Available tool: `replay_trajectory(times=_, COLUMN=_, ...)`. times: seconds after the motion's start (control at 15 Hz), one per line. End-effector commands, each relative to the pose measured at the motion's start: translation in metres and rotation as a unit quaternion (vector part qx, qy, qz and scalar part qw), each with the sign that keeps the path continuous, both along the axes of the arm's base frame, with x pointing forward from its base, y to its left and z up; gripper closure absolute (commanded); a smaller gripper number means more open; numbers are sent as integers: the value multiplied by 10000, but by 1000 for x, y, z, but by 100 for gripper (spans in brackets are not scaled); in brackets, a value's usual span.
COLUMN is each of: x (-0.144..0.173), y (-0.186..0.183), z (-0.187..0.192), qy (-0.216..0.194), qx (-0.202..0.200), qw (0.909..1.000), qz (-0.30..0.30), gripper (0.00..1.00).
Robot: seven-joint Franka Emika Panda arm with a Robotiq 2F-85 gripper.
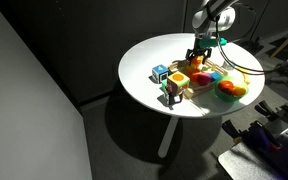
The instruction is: Remove the lemon from the box and put it on the right side of the table.
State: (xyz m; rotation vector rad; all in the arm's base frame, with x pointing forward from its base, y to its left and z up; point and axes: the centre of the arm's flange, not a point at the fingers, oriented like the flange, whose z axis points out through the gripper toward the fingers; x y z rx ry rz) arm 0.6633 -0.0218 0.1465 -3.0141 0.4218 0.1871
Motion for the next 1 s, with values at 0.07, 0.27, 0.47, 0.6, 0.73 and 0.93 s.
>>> replay_trajectory(times=0.07, x=17, y=2, z=-1, qy=-43, qx=35, qw=9998, qz=-179, gripper=0)
replay_trajectory(times=0.27, x=22, y=4, z=-5, qy=-25, qx=19, qw=9997, qz=-226, gripper=0)
replay_trajectory(times=0.47, x=25, y=6, z=-10, qy=-19, qx=-9, qw=9997, qz=-252, gripper=0)
replay_trajectory(times=0.6, x=27, y=8, z=-13, qy=-7, qx=-21, qw=9996, qz=-268, gripper=0)
replay_trajectory(times=0.73, x=29, y=10, z=-15, qy=-18, qx=-42, qw=9996, qz=-292, gripper=0)
replay_trajectory(times=0.93, x=33, y=10, z=-17, qy=-24, qx=-71, qw=9992, qz=-389, gripper=0)
